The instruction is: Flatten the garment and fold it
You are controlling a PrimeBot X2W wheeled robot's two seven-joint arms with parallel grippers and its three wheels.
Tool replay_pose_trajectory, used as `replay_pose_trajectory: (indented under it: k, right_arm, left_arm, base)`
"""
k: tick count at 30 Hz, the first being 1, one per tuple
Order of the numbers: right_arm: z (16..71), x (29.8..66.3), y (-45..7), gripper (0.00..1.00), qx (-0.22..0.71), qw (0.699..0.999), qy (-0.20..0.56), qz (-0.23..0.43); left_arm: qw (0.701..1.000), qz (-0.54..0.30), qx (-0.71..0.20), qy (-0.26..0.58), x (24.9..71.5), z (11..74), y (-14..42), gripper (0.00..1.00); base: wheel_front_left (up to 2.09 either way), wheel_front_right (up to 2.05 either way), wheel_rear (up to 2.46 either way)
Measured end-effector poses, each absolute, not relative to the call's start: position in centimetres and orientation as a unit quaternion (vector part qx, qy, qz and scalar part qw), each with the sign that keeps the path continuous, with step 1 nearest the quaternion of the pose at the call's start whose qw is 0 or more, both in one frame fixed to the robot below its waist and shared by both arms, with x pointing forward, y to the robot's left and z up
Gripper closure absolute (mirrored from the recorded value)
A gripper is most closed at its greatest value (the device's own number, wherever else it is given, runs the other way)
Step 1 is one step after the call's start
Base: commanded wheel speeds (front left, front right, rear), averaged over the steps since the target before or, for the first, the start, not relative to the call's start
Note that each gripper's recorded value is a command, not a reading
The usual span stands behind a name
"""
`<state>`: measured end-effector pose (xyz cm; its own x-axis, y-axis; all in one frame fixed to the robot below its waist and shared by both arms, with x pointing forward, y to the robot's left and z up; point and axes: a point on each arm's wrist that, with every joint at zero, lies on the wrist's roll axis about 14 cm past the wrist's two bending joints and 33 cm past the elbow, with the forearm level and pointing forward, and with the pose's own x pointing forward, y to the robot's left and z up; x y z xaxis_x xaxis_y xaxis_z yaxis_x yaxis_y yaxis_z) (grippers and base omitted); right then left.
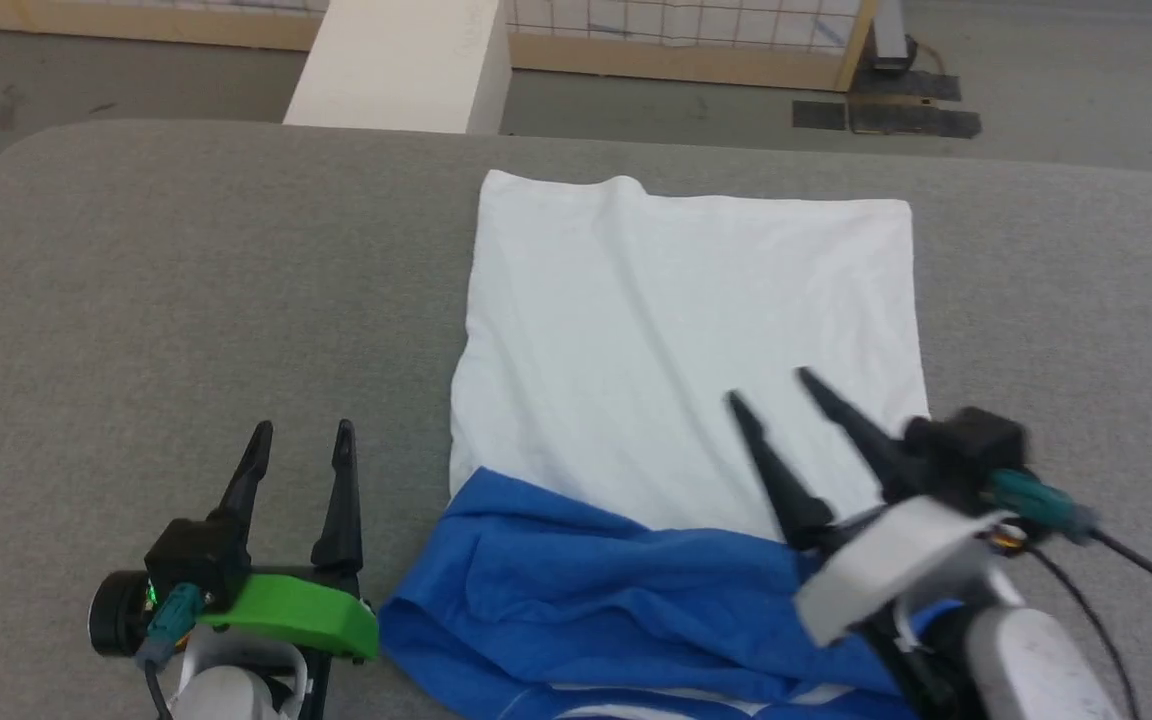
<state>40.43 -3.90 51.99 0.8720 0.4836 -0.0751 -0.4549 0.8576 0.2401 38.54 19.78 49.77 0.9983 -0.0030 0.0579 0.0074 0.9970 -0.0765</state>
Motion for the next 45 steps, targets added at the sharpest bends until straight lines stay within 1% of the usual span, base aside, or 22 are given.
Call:
replay_pose_trajectory:
  k: [3,7,10,14,18,22,28,31,38,41,45]
  right_arm:
    - [52.6,40.8,-8.6,0.0,0.101,0.979,0.033,0.175]
    - [52.5,41.2,-13.4,0.0,0.085,0.991,0.012,0.104]
    - [51.6,41.4,-15.6,0.0,0.079,0.994,0.016,0.071]
    - [50.0,41.6,-17.4,0.0,0.075,0.996,0.035,0.043]
    - [48.5,42.2,-18.3,0.0,0.074,0.995,0.052,0.029]
    - [47.0,42.9,-18.7,0.0,0.083,0.994,0.066,0.022]
    - [44.6,43.7,-19.3,0.0,0.095,0.992,0.085,0.01]
    - [43.3,43.9,-19.7,0.0,0.097,0.991,0.096,0.004]
    - [40.4,43.3,-21.0,0.0,0.097,0.987,0.128,-0.02]
    - [39.4,43.0,-21.5,0.0,0.095,0.985,0.14,-0.028]
    - [38.6,43.0,-21.8,0.0,0.091,0.984,0.149,-0.033]
  left_arm:
    - [0.999,-0.038,-0.023,-0.033,40.1,50.4,18.7,0.0]
    - [0.995,-0.089,0.015,-0.036,44.1,52.3,17.4,0.0]
    - [0.992,-0.115,0.034,-0.025,47.5,53.4,16.9,0.0]
    - [0.985,-0.164,0.06,0.017,51.7,53.6,15.3,0.0]
    - [0.977,-0.187,0.076,0.069,55.7,53.2,14.7,0.0]
    - [0.968,-0.2,0.07,0.131,59.2,51.7,14.1,0.0]
    - [0.953,-0.19,0.06,0.228,63.4,47.8,14.2,0.0]
    - [0.943,-0.182,0.047,0.275,64.6,45.0,13.7,0.0]
    - [0.913,-0.157,0.043,0.373,65.4,38.5,13.6,0.0]
    - [0.907,-0.149,0.049,0.392,65.7,36.9,13.5,0.0]
    - [0.906,-0.145,0.046,0.394,66.2,36.1,13.2,0.0]
  base:
    - [0.0,0.0,0.0]
    - [0.0,0.0,0.0]
    - [0.0,0.0,0.0]
    - [0.0,0.0,0.0]
    - [0.0,0.0,0.0]
    - [0.0,0.0,0.0]
    - [0.0,0.0,0.0]
    - [0.0,0.0,0.0]
    - [0.0,0.0,0.0]
    - [0.0,0.0,0.0]
    - [0.0,0.0,0.0]
